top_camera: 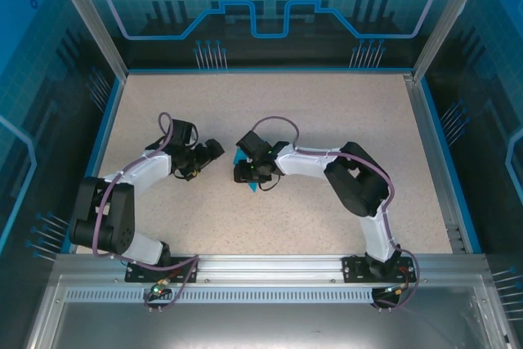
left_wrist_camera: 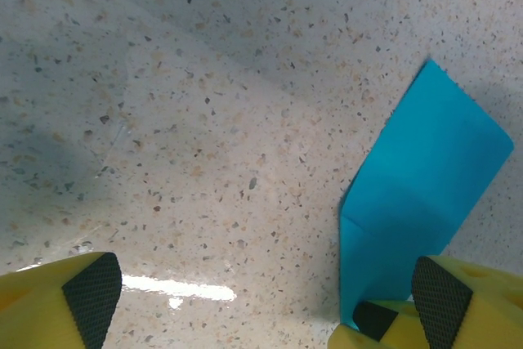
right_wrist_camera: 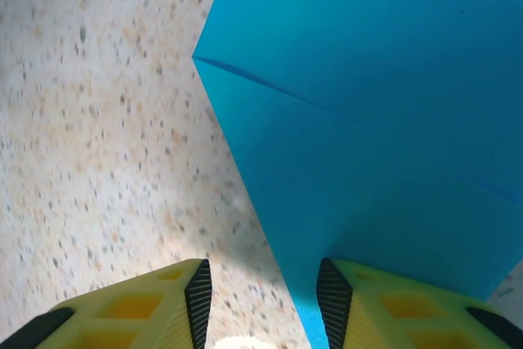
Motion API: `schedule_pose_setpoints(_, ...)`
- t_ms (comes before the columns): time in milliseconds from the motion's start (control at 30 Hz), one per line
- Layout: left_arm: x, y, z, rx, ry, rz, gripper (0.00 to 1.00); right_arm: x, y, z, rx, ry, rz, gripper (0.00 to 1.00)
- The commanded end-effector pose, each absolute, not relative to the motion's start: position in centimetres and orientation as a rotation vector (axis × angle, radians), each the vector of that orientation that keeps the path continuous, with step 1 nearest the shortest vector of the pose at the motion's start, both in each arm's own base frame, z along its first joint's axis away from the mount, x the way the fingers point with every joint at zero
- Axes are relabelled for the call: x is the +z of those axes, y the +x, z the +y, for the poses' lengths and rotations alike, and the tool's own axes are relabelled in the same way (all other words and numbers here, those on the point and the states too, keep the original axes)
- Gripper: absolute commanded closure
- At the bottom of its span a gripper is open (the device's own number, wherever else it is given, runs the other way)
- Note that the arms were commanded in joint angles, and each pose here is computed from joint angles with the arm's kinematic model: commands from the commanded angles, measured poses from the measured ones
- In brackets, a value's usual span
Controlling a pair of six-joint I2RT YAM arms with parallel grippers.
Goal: Fold a paper plane with a square sheet of paper (pick it up from the middle)
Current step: Rotate the paper at the center of the table, then fold the wing for the fifth time at the center of the table.
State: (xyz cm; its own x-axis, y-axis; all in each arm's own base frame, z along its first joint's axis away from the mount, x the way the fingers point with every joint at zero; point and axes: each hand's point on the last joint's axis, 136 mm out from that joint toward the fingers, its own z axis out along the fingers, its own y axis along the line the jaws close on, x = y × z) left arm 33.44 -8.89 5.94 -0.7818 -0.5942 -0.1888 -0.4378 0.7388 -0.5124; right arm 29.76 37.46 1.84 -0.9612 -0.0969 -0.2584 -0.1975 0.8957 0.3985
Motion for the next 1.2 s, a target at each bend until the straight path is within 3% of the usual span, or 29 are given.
schedule_pose_setpoints(0, 6.8, 33.5, -9.3, -0.706, -0.762, 2.579, 0.03, -2.4, 24.1, 32.3, 0.519, -0.581, 3.037, 0.55)
schedule_pose_setpoints(100, 6.7, 33.6, -9.6, -0.726, -0.748, 2.583, 0.01, -2.2, 22.3, 30.3, 0.567, -0.764, 3.063, 0.55)
schedule_pose_setpoints(233, 6.5, 33.8, -9.8, -0.741, -0.743, 2.583, 0.01, 1.1, 23.3, 29.5, 0.664, -0.796, 2.937, 0.53)
schedule_pose_setpoints(433, 7.4, 34.1, -11.2, -0.873, -0.693, 2.533, 0.02, 7.8, 27.3, 31.4, 0.764, -0.443, 2.735, 0.48)
schedule_pose_setpoints(600, 8.1, 33.9, -11.8, -0.937, -0.687, 2.517, 0.01, 7.6, 29.2, 31.1, 0.758, -0.05, 2.686, 0.5)
schedule_pose_setpoints(1167, 7.6, 32.0, -16.6, -1.097, -0.605, 2.655, 0.07, 2.5, 30.0, 30.5, 0.74, 0.195, 2.739, 0.56)
